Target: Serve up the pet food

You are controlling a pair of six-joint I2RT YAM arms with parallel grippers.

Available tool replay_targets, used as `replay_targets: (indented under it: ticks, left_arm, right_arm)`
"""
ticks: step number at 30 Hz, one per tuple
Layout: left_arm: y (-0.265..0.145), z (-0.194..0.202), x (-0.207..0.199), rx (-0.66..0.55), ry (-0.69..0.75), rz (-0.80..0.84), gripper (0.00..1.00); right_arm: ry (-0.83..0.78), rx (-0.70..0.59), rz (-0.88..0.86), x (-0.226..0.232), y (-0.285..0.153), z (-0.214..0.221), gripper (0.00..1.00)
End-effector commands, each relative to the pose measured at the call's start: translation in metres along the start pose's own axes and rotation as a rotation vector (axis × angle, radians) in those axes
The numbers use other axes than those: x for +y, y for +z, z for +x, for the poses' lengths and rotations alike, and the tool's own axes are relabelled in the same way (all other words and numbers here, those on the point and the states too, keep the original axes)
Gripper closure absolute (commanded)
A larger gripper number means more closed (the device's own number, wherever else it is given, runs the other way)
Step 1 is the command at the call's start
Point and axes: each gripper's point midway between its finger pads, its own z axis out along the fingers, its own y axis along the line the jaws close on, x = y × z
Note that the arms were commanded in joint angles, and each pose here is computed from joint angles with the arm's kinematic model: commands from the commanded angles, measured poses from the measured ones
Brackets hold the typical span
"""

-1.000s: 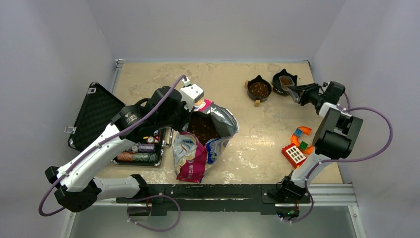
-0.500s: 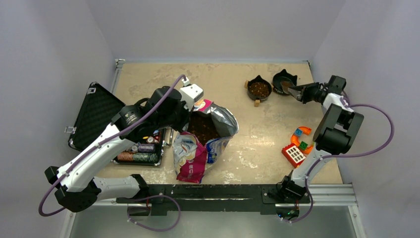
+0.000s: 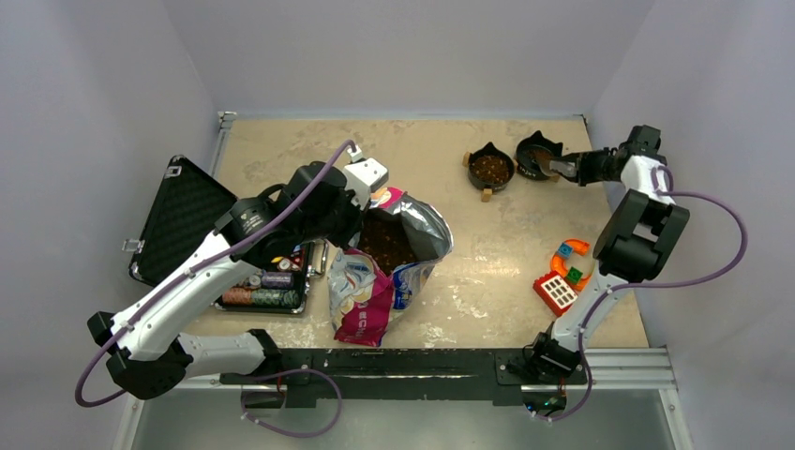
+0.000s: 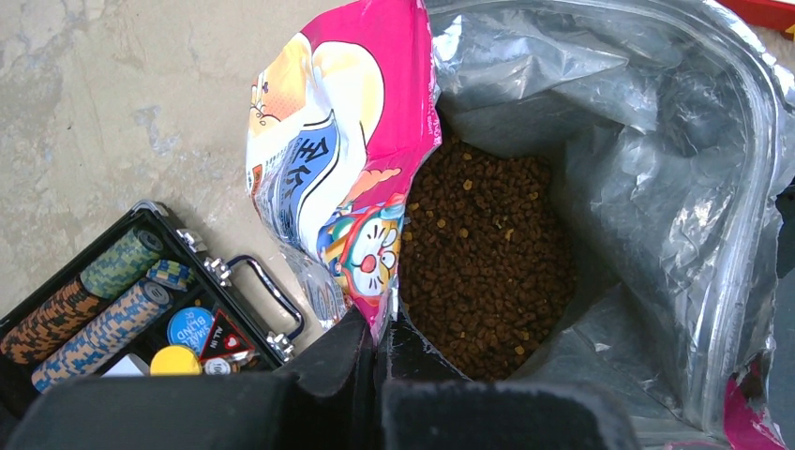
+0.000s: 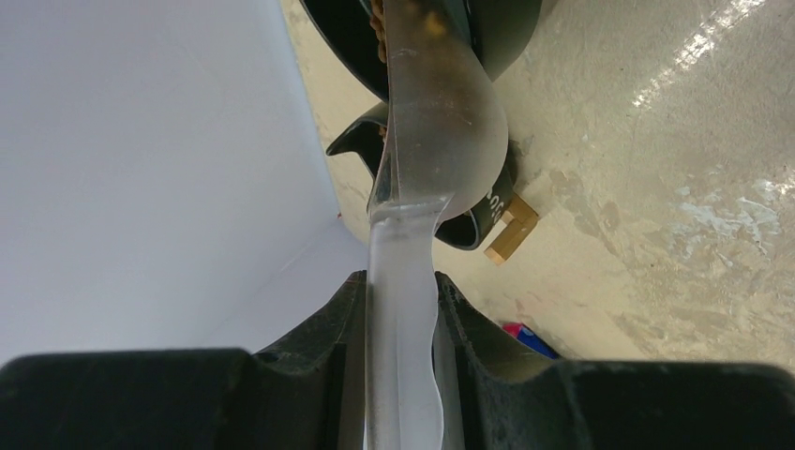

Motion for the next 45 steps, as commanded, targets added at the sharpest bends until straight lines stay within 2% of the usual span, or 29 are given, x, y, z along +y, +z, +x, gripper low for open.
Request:
replay_targets:
  ticks: [1,6,11,17,21,25,33,37,45]
  left_arm:
    - [-0.027,-0.083,0.002,-0.313,0.002,0.001,1.00]
    - [-0.026,-0.083,0.008,-0.306,0.031,-0.032,1.00]
    - [-0.020,-0.084,-0.003,-0.298,-0.001,0.025,1.00]
    - [-0.028,-0.086,0.011,-0.314,0.020,-0.047,1.00]
    - [-0.026,-0.082,0.005,-0.298,-0.006,-0.014,1.00]
    - [-0.024,-0.080,-0.002,-0.294,-0.037,0.020,1.00]
    - [-0.031,-0.084,0.002,-0.303,-0.007,0.003,1.00]
    - [-0.028,-0.082,-0.008,-0.290,-0.040,0.054,1.00]
    - [-0.031,-0.078,-0.002,-0.292,-0.053,0.025,1.00]
  right_arm:
    - [-0.007,-0.043,0.109,-0.009,-0.001,-0.005,1.00]
    - [-0.030,-0.048,0.144,-0.004,0.002,0.001,1.00]
    - [-0.085,-0.052,0.173,-0.002,-0.003,0.006,1.00]
    - [-0.138,-0.114,0.183,0.012,-0.017,-0.004,1.00]
    - [-0.158,-0.155,0.202,0.013,-0.021,-0.005,1.00]
    - [-0.198,-0.136,0.215,0.010,-0.020,0.004,1.00]
    - [-0.282,-0.205,0.221,0.019,-0.040,0.004,1.00]
    - [-0.313,-0.193,0.234,0.017,-0.041,0.008,1.00]
    - [-0.389,-0.200,0.235,0.033,-0.047,0.013,1.00]
